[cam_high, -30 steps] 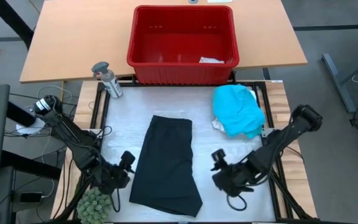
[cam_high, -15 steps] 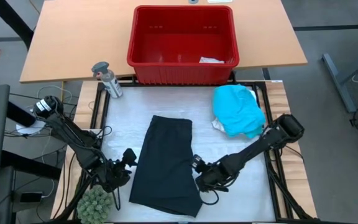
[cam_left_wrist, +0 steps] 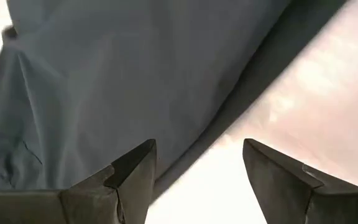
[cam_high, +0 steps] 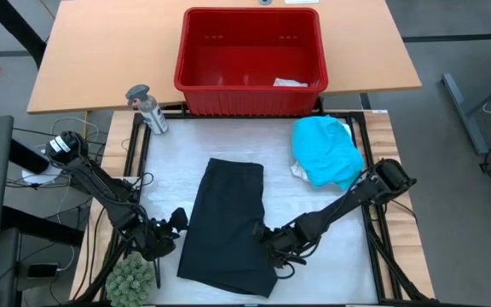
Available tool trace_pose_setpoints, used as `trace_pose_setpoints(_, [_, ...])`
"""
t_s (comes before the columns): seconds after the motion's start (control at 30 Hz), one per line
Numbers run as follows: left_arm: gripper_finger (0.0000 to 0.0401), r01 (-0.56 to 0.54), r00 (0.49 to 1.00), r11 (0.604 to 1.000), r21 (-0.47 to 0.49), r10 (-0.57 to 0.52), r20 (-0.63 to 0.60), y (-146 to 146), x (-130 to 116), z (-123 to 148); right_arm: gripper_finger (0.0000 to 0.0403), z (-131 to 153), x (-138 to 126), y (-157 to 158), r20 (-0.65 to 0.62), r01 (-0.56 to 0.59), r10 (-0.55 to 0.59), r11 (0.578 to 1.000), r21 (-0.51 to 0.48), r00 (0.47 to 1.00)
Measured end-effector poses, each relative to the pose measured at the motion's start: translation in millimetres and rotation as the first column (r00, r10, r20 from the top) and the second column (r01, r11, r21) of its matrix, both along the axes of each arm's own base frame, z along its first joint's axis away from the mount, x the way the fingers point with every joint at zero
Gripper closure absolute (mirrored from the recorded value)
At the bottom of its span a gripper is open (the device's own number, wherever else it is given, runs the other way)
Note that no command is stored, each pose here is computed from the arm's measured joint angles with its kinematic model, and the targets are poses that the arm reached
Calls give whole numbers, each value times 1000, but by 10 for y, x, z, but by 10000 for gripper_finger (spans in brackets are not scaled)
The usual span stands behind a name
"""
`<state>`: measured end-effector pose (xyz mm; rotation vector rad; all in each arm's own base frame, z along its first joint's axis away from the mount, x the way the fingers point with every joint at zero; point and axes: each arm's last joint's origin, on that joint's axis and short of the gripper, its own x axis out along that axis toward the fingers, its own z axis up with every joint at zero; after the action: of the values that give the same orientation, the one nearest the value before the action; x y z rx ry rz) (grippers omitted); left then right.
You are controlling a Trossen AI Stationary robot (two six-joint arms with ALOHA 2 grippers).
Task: Fold Laundry from Bin
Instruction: Fold the black shorts
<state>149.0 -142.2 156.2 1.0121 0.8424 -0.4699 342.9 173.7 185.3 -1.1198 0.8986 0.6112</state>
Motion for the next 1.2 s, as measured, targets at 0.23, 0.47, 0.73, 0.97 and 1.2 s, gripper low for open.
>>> trace_pose_setpoints(0.23, [172,78,992,993,87,-86,95,-19,8,-27,208,-5,2,24,-10,-113,114,993,11,993])
trace_pose_setpoints(0.47, [172,86,993,994,68,-91,81,-21,-5,-44,208,-2,45,-24,-6,-146,146,989,36,989])
trace_pose_setpoints(0.73, [172,125,990,990,72,-129,49,-12,-27,-79,179,-3,76,-88,-13,-169,170,985,43,985])
trace_pose_setpoints(0.97, [172,239,969,960,148,-244,22,51,-91,-226,157,-10,75,-112,-29,-179,181,983,46,983])
trace_pose_setpoints(1.2, [172,252,962,959,133,-263,71,14,-57,-196,157,-11,71,-100,-37,-203,206,976,84,978])
